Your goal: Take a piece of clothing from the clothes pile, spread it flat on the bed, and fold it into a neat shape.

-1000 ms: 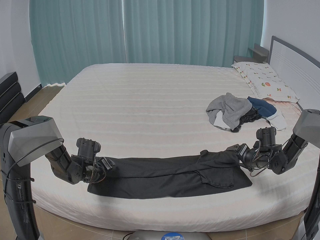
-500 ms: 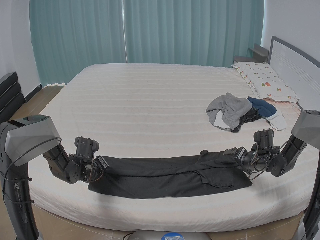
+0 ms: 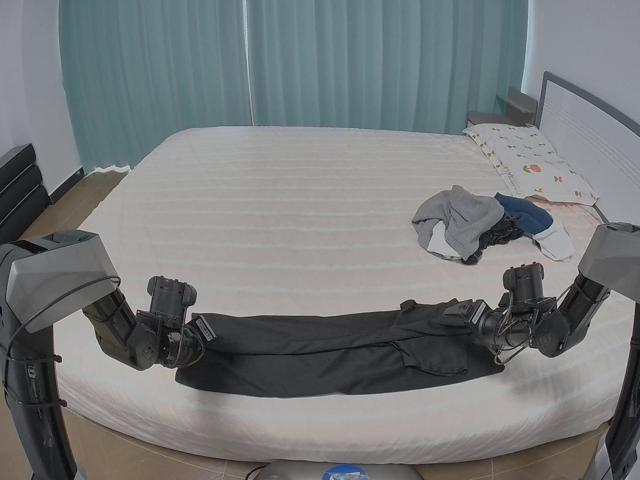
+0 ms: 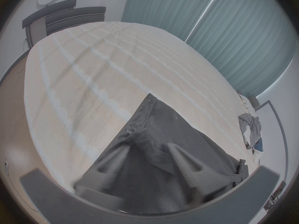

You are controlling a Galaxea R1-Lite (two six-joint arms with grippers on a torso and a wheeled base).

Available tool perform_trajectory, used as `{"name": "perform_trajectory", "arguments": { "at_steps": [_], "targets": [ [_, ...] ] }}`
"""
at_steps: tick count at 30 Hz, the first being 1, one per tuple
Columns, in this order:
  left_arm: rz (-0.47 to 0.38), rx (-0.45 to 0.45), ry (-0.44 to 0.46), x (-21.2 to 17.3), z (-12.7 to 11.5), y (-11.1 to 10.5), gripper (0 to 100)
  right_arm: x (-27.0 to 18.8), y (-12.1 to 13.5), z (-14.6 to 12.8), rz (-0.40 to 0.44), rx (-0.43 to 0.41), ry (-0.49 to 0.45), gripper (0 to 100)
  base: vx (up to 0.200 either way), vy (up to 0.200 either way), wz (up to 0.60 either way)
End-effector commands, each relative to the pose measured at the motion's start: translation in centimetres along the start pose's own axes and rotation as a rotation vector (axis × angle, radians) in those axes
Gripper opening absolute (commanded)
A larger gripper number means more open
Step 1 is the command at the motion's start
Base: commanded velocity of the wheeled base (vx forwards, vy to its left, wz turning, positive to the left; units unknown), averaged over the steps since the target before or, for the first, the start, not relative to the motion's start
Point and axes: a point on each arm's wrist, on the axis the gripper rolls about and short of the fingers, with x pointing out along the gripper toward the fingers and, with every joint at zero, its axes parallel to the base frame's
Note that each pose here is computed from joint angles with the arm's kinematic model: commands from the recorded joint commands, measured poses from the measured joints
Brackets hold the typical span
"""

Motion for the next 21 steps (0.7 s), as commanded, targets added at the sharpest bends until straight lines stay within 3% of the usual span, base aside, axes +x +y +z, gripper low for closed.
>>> {"name": "perform_trajectory", "arguments": {
  "at_steps": [1, 8, 21],
  "targets": [
    [-0.013, -0.005, -0.016, -0.6, 0.5, -0.2, 100, 0.2, -0.1, -0.2, -0.004, -0.001, 0.007, 100, 0.000, 0.000, 0.00],
    [-0.024, -0.024, -0.050, -0.6, 1.6, 0.0, 100, 0.2, -0.1, -0.2, -0.004, -0.001, 0.007, 100, 0.000, 0.000, 0.00],
    [-0.018, -0.001, -0.042, 1.0, 1.5, -0.1, 100, 0.2, -0.1, -0.1, -0.003, -0.001, 0.006, 100, 0.000, 0.000, 0.00]
  ]
}}
